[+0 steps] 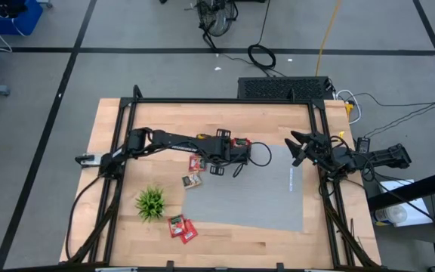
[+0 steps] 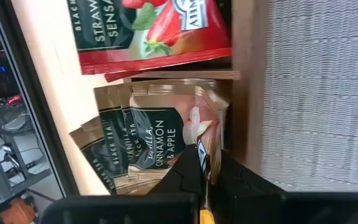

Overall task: Pick & Place Tea
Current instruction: Put the gold tea bag into the middle section of the wooden organizer

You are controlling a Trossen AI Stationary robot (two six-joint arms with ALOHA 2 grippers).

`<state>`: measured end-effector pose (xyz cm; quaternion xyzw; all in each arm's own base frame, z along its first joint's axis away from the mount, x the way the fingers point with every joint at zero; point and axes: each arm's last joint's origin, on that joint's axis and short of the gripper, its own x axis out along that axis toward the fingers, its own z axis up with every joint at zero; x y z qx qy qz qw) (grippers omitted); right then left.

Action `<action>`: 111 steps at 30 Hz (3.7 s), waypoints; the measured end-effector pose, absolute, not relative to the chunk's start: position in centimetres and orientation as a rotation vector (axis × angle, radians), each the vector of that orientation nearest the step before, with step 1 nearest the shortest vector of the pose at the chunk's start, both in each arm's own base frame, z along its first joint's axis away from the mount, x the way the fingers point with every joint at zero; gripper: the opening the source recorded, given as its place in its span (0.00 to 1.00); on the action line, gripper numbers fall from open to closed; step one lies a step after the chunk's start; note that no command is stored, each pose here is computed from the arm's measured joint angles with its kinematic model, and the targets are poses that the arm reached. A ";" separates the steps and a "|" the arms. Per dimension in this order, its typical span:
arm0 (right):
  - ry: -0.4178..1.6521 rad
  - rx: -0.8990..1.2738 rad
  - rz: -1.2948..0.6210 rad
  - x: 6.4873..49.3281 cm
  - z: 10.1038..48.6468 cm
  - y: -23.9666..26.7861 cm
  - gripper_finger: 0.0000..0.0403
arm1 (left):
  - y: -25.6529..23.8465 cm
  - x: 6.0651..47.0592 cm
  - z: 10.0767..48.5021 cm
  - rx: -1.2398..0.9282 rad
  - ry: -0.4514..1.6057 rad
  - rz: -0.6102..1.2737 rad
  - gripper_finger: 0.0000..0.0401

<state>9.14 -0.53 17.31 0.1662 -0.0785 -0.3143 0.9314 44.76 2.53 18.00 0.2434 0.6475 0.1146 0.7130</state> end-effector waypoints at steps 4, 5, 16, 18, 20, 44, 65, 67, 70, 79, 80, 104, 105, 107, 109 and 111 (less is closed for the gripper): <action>-0.161 0.340 -0.643 9.1 17.3 -0.5 0.60 | 2.8 44.8 18.0 0.536 1.430 0.259 0.05; -0.161 0.340 -0.643 9.1 17.3 -0.5 0.60 | 2.8 44.8 18.0 0.529 1.428 0.264 0.07; -0.161 0.340 -0.643 9.1 17.3 -0.5 0.60 | 2.7 44.8 18.0 0.510 1.427 0.284 0.39; -0.161 0.340 -0.643 9.1 17.3 -0.5 0.60 | 2.5 44.7 18.0 0.513 1.439 0.285 0.42; -0.161 0.340 -0.643 9.1 17.3 -0.5 0.60 | 2.4 44.6 18.3 0.503 1.447 0.286 0.44; -0.161 0.340 -0.643 9.1 17.3 -0.5 0.60 | 2.5 44.6 21.4 0.426 1.476 0.225 0.46; -0.161 0.340 -0.643 9.1 17.3 -0.5 0.60 | 3.7 45.6 19.3 0.365 1.449 0.229 0.46; -0.163 0.341 -0.643 9.1 17.3 -0.5 0.60 | 3.6 45.5 19.3 0.368 1.458 0.227 0.46; -0.163 0.341 -0.643 9.1 17.3 -0.5 0.60 | 3.3 45.3 19.3 0.376 1.476 0.221 0.46; -0.161 0.340 -0.643 9.1 17.3 -0.5 0.60 | 3.0 44.6 19.9 0.372 1.529 0.218 0.46; -0.161 0.341 -0.643 9.1 17.3 -0.5 0.60 | 2.9 44.5 20.2 0.373 1.524 0.219 0.46; -0.161 0.340 -0.643 9.1 17.3 -0.5 0.60 | 0.1 43.2 23.5 0.321 1.475 0.067 0.46; -0.161 0.341 -0.643 9.1 17.3 -0.5 0.60 | 0.0 43.2 23.5 0.323 1.470 0.066 0.45; -0.161 0.340 -0.643 9.1 17.3 -0.5 0.60 | 0.0 43.3 23.6 0.332 1.463 0.059 0.39; -0.164 0.342 -0.643 9.1 17.3 -0.5 0.60 | 0.0 43.3 23.6 0.334 1.462 0.057 0.30; -0.164 0.342 -0.643 9.1 17.3 -0.5 0.60 | 0.0 43.3 23.6 0.339 1.461 0.053 0.18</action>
